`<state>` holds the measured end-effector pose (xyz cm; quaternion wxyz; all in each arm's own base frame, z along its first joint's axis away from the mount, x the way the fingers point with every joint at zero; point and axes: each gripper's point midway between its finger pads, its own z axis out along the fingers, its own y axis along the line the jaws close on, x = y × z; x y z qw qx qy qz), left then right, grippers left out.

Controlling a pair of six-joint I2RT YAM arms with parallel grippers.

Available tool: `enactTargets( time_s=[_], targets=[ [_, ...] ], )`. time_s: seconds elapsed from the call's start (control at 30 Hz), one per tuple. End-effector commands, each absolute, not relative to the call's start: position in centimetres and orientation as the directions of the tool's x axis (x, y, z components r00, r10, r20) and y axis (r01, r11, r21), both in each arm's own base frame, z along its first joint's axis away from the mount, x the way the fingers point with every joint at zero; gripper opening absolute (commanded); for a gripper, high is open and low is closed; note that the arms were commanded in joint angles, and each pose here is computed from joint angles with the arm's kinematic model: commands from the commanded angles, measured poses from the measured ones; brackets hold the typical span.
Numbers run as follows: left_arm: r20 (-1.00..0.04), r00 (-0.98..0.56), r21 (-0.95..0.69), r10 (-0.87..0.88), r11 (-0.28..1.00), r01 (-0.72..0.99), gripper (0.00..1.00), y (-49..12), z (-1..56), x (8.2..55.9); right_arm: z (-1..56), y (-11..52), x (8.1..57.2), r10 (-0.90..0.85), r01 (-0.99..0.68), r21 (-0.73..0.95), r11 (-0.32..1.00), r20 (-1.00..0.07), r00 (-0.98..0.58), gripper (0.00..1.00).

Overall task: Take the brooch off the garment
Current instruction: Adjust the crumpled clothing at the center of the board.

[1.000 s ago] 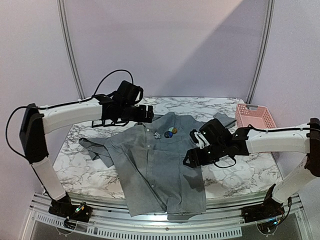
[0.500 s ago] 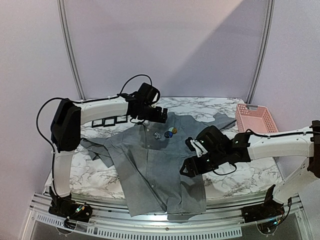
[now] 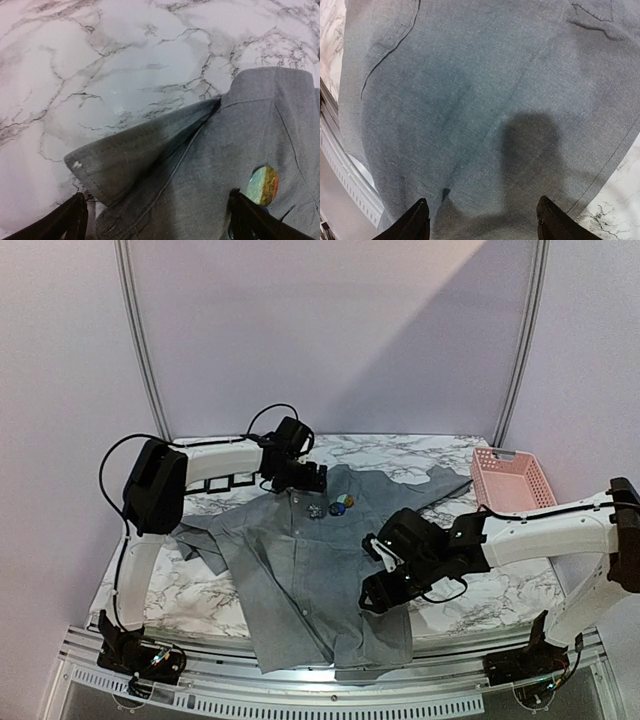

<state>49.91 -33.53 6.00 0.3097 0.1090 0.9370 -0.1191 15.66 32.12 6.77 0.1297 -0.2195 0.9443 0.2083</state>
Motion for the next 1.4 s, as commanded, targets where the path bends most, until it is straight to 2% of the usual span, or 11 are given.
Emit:
enactTargets(
  time_s=[0.0,0.07,0.2,0.37,0.43,0.53,0.93,1.37],
  targets=[
    [-0.563,-0.814,-0.150,0.144,0.950,0.272,0.99,-33.8,3.7,49.5,6.0,31.4,16.9,-0.349,-0.436,0.229,0.870,-0.339,-0.874,0.72],
    [-0.561,-0.815,-0.146,0.145,0.952,0.270,0.93,-33.8,3.3,49.6,5.5,30.9,17.3,-0.336,-0.412,0.194,0.890,-0.332,-0.881,0.72],
    [-0.571,-0.809,-0.137,0.138,0.956,0.260,0.66,-33.6,2.9,50.1,4.9,30.3,17.3,-0.325,-0.392,0.170,0.904,-0.323,-0.889,0.71],
    [-0.591,-0.798,-0.144,0.119,0.958,0.249,0.31,-33.6,3.1,50.7,3.7,29.9,17.2,-0.313,-0.366,0.148,0.919,-0.292,-0.904,0.57],
    [-0.599,-0.793,-0.147,0.109,0.959,0.242,0.22,-33.4,3.3,51.0,3.2,29.8,17.3,-0.306,-0.353,0.136,0.926,-0.281,-0.910,0.52],
    [-0.616,-0.782,-0.152,0.094,0.960,0.235,0.14,-33.2,3.8,51.7,2.8,29.6,17.4,-0.294,-0.336,0.120,0.934,-0.273,-0.916,0.51],
    [-0.698,-0.701,-0.151,0.144,0.928,0.340,0.13,-33.9,6.8,53.8,0.9,24.9,18.3,-0.232,-0.235,-0.009,0.972,-0.205,-0.951,0.51],
    [-0.716,-0.687,-0.190,0.129,0.910,0.369,0.13,-35.1,6.7,53.9,2.0,21.0,22.7,-0.114,-0.123,0.021,0.992,-0.232,-0.966,0.52]
  ],
)
